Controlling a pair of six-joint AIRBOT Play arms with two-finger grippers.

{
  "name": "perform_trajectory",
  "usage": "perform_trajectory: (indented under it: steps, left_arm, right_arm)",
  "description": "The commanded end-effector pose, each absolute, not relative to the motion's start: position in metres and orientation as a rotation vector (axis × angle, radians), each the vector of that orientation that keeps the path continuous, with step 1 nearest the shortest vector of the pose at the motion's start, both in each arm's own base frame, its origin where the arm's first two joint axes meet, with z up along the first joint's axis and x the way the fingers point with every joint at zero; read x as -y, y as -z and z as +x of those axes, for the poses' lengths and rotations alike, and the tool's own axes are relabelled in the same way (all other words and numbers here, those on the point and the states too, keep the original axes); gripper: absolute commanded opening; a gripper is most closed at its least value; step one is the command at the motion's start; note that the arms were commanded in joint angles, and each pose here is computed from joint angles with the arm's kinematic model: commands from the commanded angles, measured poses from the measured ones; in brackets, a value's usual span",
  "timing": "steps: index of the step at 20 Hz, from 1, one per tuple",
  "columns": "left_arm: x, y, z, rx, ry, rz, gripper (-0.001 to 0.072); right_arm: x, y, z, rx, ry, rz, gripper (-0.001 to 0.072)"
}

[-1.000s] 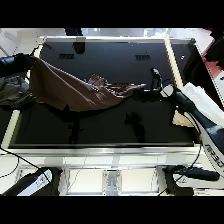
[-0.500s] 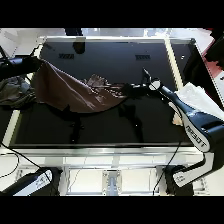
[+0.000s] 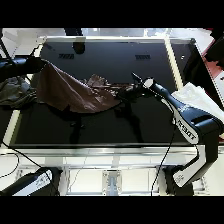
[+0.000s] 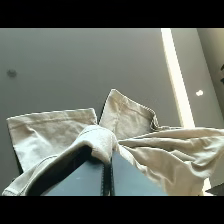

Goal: Fold the shirts.

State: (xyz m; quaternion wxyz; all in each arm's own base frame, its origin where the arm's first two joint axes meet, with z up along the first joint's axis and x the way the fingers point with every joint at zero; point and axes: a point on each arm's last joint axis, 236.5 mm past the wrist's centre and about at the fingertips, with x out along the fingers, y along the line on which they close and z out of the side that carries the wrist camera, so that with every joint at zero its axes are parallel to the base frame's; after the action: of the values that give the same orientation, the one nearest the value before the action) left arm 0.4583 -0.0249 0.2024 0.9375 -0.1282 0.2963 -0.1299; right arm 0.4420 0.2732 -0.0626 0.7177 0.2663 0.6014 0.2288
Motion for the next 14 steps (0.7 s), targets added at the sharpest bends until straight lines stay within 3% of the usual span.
perform_trajectory:
  steps: [1,5,13,14]
  left_arm:
    - [0.025,-0.203,0.458,-0.605,0.265,-0.261,0.0012]
    - [0.025,-0.203,0.458,-0.605,0.265,-0.261,0.0012]
    - [0.025,-0.203,0.458,-0.605,0.265,-0.261,0.0012]
    - [0.025,-0.203,0.459,-0.604,0.265,-0.261,0.0012]
  right_arm:
    - [-0.271,0.064,0.444,-1.341,-0.477,0.612,0.0493]
    - [-0.262,0.066,0.471,-1.270,-0.330,0.732,0.0493]
    - [-0.256,0.100,0.474,-1.342,-0.128,0.917,0.0478]
    - [-0.257,0.097,0.481,-1.311,-0.126,0.939,0.0326]
